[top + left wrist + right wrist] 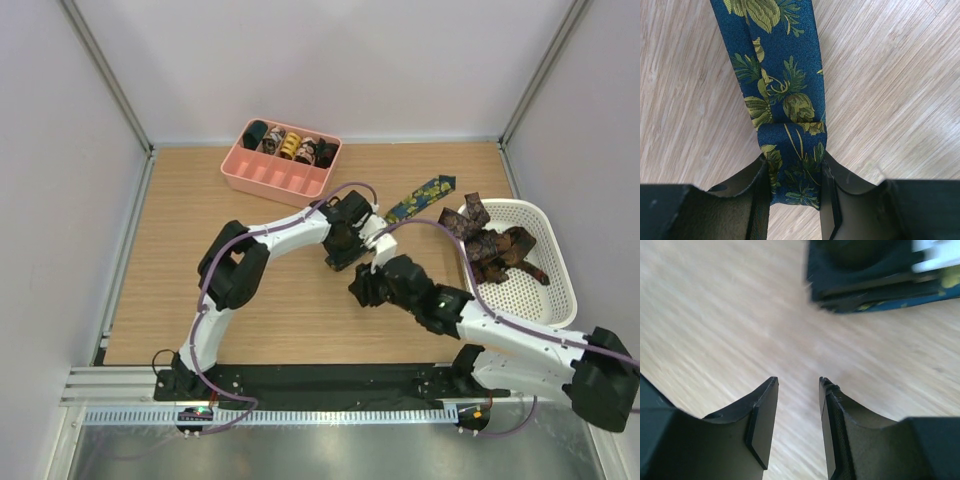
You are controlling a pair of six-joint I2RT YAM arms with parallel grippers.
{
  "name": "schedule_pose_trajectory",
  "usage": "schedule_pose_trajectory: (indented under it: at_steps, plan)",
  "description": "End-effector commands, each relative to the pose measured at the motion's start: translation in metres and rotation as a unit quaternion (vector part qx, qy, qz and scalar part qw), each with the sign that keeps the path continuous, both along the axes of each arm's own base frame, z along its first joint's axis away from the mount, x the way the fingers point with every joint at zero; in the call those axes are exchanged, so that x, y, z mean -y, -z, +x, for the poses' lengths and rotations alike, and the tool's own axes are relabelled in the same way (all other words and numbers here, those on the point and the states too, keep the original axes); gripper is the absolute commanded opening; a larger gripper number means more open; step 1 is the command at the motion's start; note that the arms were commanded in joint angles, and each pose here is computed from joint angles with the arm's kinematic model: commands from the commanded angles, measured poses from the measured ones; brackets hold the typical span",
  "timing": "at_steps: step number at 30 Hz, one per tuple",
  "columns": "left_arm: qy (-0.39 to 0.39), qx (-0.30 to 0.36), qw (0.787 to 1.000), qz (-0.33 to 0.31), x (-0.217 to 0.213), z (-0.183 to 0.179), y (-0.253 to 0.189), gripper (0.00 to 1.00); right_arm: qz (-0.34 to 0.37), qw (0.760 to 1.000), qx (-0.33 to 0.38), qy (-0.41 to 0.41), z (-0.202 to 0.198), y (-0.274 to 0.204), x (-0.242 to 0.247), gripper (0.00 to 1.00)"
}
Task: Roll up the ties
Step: Roll the tie
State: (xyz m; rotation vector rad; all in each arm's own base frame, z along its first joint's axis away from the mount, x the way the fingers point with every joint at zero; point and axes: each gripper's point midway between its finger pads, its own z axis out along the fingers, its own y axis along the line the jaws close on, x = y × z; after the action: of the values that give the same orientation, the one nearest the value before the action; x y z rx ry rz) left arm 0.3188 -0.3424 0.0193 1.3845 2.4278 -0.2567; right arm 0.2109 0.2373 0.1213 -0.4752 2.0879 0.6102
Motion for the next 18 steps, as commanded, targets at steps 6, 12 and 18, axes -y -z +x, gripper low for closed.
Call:
schedule_pose_trajectory:
  at_steps: [6,12,18]
  plan:
    - [0.001,-0.091,0.99,0.112,-0.042,-0.037,0.047,0.29,-0.258,0.954,0.131,-0.076,-0.009,0.002,-0.068,0.47]
    - [0.001,-0.103,0.988,0.116,-0.04,-0.039,0.047,0.3,-0.428,0.892,0.127,-0.074,0.008,0.032,-0.085,0.56]
    - [0.007,-0.118,0.986,0.118,-0.038,-0.042,0.045,0.29,-0.574,0.803,0.157,-0.038,0.039,0.057,-0.09,0.71]
